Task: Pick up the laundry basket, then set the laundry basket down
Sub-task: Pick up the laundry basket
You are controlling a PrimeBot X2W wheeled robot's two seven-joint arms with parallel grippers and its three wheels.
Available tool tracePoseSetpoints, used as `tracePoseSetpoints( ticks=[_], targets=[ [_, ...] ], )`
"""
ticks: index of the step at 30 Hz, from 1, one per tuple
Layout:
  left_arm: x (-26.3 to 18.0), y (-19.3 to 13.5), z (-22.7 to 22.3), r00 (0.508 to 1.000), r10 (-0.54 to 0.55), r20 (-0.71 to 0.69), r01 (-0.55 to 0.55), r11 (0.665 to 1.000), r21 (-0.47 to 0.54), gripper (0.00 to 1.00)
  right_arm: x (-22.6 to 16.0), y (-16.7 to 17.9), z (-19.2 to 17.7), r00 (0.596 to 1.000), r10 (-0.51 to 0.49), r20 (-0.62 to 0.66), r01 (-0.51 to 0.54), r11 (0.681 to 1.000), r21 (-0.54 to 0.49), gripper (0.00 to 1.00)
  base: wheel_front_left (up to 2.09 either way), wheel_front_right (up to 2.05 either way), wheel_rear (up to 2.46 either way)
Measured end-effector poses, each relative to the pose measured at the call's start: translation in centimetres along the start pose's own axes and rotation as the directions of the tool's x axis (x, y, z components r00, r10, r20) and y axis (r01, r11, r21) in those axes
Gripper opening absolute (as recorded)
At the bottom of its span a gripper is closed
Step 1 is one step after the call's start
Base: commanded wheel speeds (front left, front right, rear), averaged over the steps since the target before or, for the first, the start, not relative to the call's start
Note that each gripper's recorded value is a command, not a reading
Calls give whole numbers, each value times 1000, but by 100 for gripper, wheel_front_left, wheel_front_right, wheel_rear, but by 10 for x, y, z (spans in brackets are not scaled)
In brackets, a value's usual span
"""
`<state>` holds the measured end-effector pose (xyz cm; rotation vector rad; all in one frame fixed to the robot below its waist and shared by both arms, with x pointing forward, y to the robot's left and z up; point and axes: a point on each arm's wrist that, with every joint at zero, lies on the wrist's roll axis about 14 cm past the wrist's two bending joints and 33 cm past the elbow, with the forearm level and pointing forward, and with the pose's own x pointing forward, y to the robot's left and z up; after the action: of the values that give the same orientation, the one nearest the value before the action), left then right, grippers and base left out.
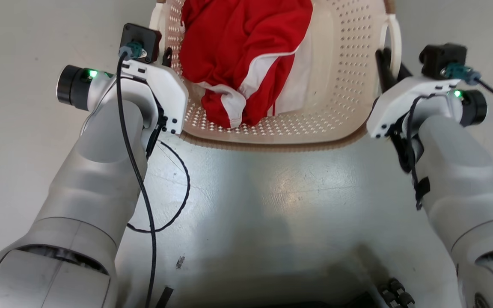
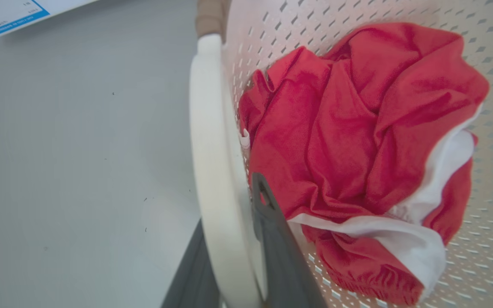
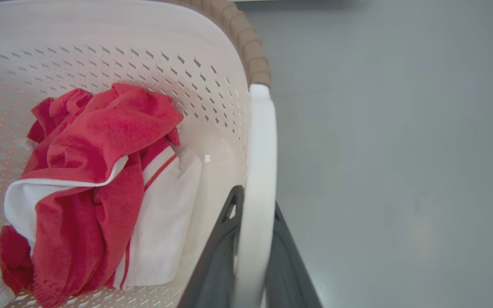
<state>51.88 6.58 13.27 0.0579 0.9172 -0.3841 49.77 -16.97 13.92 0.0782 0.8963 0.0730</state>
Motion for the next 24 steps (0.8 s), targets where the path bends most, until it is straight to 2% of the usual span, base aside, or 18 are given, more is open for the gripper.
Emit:
tracePoseSetpoints(
  ticks=[5,13,24],
  targets=[
    [-10,0,6,1000,7,1,-7,1000,-10,0,-12,6,-7,999,16,-33,-16,1000,-5,0,0,0,0],
    [-51,-8,-11,998,15,-67,-20,997,-70,0,-48,18,-9,995,44,-84,-47,998,-29,0,0,0,0],
    [-116,-19,-15,998,40,-54,-46,992,-121,0,-104,36,1,990,81,-116,-90,992,-82,0,0,0,0]
  ],
)
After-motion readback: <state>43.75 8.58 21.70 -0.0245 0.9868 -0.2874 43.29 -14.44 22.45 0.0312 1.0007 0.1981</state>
